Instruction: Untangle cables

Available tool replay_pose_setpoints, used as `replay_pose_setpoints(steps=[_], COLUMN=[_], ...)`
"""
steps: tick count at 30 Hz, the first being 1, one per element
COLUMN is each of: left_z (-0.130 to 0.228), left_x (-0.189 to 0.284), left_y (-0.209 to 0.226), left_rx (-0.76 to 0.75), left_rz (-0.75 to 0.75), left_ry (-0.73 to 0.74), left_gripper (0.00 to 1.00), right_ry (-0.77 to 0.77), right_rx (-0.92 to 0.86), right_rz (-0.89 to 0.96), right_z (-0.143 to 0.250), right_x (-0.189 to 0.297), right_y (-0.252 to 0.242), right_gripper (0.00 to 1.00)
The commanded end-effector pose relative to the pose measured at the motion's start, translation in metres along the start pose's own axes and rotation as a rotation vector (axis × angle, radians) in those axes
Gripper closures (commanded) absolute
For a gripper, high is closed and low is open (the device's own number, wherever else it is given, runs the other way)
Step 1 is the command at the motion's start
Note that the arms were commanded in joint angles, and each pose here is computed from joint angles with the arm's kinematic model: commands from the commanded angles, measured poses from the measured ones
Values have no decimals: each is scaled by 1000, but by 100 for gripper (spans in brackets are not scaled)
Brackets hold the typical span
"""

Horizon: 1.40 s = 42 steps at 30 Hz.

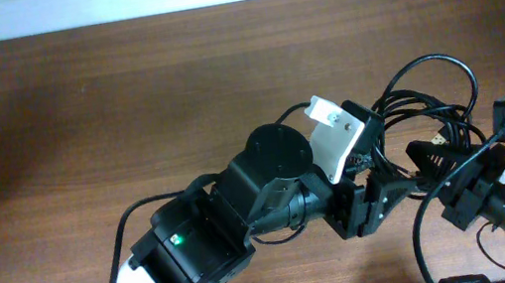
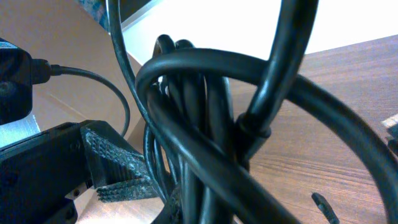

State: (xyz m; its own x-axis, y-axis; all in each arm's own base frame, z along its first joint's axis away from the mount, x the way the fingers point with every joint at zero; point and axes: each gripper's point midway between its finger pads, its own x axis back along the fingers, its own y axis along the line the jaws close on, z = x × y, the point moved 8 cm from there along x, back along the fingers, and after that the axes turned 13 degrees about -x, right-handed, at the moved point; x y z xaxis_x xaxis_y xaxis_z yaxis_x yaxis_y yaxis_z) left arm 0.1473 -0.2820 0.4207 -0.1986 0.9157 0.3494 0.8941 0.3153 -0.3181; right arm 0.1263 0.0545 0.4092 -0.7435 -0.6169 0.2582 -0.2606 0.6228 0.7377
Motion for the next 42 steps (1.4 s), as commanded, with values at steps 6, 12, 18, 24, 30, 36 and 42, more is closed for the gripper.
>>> replay_pose_setpoints(steps=[6,12,18,24,30,36,42], left_z=[-6,-6,-10,-22,-33,-33,-19], left_x=[1,1,5,41,91,139,179], left_y=[-4,-3,-6,-17,-29,-23,-2], left_rx=[-6,-6,-15,-46,-82,-89,-30], left_rz=[12,12,17,27,-37,-266,-598], left_ry=[-20,-20,-45,-141,-284,-400,-446], left_gripper=[77,100,100,100,100,100,99], right_ry=[20,20,28,31,38,38,38], right_rx=[27,26,71,97,107,109,109], right_rz=[-48,-48,-41,-35,-30,-30,-30], right_z=[1,1,2,3,5,5,4], right_x=[1,1,1,1,1,1,1], right_y=[6,6,5,4,3,3,3], right_gripper=[96,96,96,96,96,96,96])
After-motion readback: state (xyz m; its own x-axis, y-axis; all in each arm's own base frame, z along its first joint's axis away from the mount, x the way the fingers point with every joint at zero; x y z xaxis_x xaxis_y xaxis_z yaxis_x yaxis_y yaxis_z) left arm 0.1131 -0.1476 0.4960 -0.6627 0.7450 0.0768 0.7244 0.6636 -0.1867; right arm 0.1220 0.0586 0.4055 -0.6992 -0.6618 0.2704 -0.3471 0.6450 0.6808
